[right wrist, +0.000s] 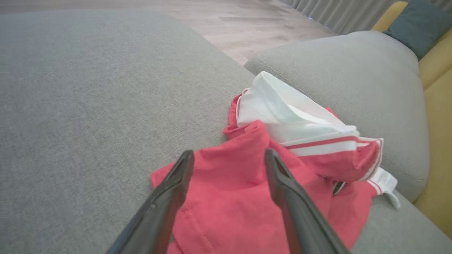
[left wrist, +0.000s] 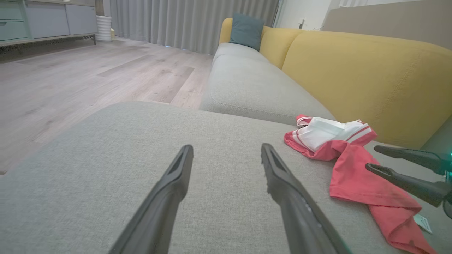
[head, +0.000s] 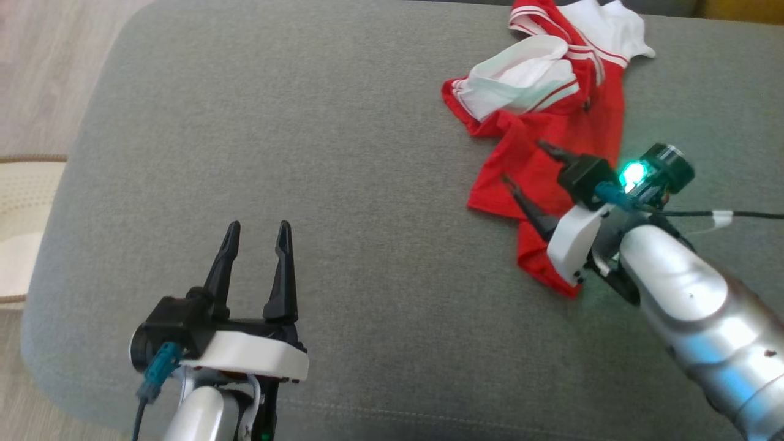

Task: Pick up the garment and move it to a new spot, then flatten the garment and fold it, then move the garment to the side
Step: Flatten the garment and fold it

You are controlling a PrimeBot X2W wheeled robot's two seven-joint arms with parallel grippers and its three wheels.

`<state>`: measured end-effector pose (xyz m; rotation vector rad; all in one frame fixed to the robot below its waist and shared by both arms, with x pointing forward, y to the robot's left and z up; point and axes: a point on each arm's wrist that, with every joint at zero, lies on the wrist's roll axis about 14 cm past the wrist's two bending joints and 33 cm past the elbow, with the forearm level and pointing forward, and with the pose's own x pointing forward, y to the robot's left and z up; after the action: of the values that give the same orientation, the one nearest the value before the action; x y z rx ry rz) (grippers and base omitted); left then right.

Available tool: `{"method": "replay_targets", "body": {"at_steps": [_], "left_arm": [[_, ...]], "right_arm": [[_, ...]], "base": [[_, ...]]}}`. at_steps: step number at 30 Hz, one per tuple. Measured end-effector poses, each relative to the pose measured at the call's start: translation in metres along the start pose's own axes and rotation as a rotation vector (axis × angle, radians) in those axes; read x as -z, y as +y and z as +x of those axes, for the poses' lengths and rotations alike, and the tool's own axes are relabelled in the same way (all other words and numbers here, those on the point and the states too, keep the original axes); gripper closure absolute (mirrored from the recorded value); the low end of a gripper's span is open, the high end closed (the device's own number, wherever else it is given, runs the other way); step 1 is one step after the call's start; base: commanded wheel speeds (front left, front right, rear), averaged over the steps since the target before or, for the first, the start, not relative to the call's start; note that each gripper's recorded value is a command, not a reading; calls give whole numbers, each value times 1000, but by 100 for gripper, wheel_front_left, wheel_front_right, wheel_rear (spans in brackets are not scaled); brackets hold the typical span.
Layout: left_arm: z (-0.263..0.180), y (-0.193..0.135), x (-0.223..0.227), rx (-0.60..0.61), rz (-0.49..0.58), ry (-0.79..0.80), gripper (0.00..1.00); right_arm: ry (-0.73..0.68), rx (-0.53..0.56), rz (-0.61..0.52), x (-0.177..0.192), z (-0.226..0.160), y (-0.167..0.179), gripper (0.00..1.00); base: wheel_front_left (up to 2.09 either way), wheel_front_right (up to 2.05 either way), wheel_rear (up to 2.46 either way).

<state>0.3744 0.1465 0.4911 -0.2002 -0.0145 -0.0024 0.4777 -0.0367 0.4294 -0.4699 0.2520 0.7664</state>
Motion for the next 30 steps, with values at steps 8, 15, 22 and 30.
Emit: {"method": "replay_targets", "body": {"at_steps": [8, 15, 22, 30], "left_arm": [[-7, 13, -3, -44, 9, -4, 0], [-9, 20, -1, -66, 13, 4, 0], [-8, 21, 3, -68, 14, 16, 0], [-5, 18, 4, -57, 11, 17, 0]], "right_arm": [[163, -121, 19, 42, -3, 43, 0], [217, -131, -19, 57, 0, 40, 0], [242, -61, -86, 61, 8, 10, 70], [171, -62, -77, 52, 10, 19, 100]], "base": [[0, 0, 0], [0, 0, 0], [0, 0, 0], [0, 0, 0]]}}
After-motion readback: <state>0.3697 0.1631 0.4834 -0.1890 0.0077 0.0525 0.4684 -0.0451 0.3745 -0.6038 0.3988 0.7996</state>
